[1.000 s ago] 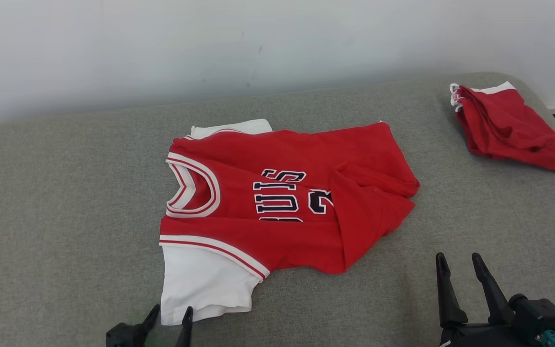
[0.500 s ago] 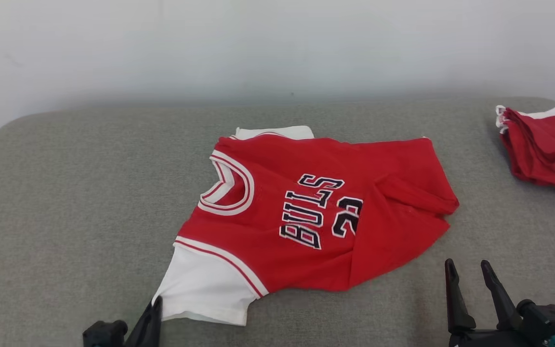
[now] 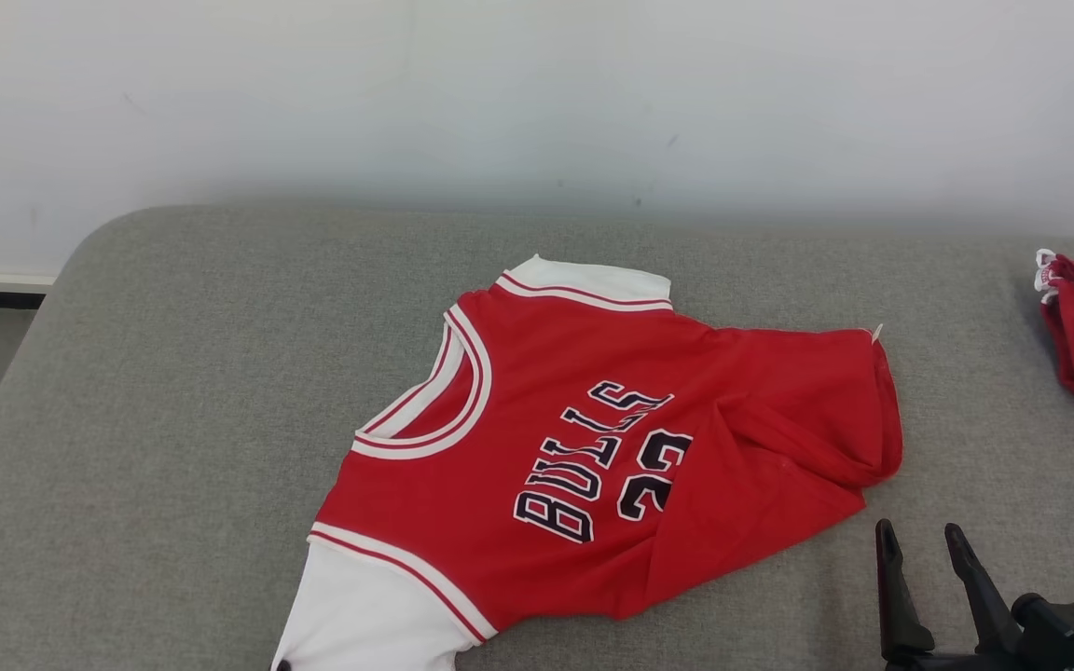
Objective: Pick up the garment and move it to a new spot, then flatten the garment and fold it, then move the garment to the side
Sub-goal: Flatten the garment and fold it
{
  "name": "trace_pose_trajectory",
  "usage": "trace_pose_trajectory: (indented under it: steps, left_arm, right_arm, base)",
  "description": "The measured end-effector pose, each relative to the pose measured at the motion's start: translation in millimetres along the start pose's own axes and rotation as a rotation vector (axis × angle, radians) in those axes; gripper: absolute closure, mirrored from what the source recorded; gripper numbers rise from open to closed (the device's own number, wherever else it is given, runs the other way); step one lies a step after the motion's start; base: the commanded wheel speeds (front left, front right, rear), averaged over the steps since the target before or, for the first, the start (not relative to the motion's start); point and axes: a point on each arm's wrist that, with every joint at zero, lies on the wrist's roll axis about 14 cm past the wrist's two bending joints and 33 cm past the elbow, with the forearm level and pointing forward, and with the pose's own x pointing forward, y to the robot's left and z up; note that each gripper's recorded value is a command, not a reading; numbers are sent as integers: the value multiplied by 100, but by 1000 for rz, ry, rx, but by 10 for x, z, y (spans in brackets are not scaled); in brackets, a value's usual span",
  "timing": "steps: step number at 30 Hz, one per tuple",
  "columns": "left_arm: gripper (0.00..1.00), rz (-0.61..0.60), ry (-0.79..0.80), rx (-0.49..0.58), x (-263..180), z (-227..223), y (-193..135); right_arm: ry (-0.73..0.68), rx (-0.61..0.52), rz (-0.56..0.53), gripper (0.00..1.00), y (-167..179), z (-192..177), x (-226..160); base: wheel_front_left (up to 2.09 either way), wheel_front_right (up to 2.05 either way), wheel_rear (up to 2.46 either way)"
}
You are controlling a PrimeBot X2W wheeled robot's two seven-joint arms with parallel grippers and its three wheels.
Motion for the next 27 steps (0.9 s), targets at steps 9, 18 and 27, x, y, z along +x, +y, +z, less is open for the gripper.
trace_pose_trajectory:
  steps: [9, 18, 27]
  left_arm:
    - [0, -26, -151, 32, 120, 478, -135]
    - [0, -20, -346, 91, 69, 1076, -192]
    - [0, -45, -380, 119, 31, 1164, -297]
  right_arm:
    - [15, -5, -3, 0, -24, -42, -41]
    - [-24, -4, -12, 0, -59, 36, -73]
    - [-39, -7, -5, 0, -36, 85, -80]
  base:
    - [0, 0, 0]
    - [0, 0, 0]
    - [0, 0, 0]
